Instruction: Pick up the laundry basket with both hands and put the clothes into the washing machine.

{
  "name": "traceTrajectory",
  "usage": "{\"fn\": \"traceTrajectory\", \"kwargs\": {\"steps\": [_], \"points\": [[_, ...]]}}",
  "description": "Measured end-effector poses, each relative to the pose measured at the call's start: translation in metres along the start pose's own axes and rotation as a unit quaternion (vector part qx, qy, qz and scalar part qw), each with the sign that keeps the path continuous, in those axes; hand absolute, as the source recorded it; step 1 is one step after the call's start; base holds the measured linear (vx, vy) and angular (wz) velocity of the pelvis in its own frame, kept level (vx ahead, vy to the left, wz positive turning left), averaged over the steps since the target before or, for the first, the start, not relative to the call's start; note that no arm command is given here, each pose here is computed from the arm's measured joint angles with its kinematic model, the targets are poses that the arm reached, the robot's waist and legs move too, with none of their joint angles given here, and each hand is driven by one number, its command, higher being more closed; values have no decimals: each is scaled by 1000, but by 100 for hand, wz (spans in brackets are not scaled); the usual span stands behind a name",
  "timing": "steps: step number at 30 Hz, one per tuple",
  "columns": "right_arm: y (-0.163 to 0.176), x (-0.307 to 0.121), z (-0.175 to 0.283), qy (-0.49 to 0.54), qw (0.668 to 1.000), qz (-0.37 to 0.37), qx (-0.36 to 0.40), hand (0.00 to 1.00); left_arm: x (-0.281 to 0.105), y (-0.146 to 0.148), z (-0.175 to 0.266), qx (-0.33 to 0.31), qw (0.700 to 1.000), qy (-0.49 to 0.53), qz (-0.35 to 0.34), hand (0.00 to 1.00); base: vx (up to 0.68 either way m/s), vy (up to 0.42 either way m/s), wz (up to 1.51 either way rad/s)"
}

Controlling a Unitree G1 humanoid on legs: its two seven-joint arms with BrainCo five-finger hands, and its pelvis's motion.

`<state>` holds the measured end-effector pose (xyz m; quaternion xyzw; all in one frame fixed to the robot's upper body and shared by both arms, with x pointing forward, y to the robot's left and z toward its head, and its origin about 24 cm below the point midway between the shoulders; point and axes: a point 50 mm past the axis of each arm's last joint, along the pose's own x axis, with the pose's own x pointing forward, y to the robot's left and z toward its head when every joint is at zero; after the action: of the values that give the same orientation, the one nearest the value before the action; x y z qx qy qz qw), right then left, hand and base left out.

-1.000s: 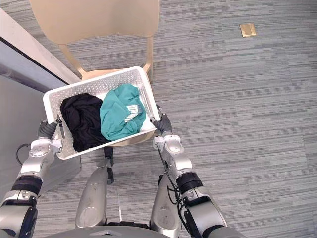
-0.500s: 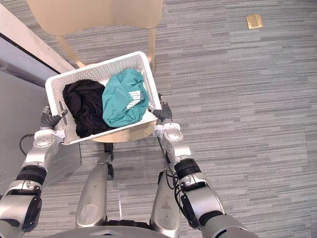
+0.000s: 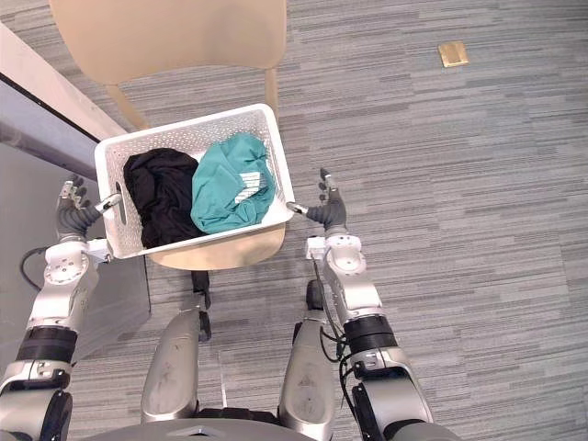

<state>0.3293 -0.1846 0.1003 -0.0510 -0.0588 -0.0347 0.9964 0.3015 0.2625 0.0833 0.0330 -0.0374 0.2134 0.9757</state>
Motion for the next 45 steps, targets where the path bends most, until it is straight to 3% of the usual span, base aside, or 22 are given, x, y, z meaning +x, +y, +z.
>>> {"fn": "traceTrajectory", "kwargs": {"steps": [13, 17, 27, 36, 39, 45], "points": [[-22, -9, 13, -36, 999, -15, -25, 0, -19, 19, -5, -26, 1000, -5, 3, 0, 31, -27, 5], [-26, -16, 15, -49, 998, -21, -22, 0, -39, 18, -8, -77, 997, -14, 21, 0, 22, -19, 14], [-47, -77, -52, 67, 995, -73, -8, 0, -110, 42, -82, -159, 973, 137, 95, 0, 39, -37, 11], [-35, -117, -94, 160, 985, -69, -4, 0, -175, 26, -146, -178, 929, 303, 117, 0, -22, -42, 9], [-27, -121, -97, 168, 985, -48, -4, 0, -190, 18, -153, -179, 921, 331, 97, 0, -120, -92, 50], [-41, -129, -116, 217, 974, -55, -23, 0, -197, 4, -158, -175, 917, 355, 54, 0, -117, -166, 120]]}}
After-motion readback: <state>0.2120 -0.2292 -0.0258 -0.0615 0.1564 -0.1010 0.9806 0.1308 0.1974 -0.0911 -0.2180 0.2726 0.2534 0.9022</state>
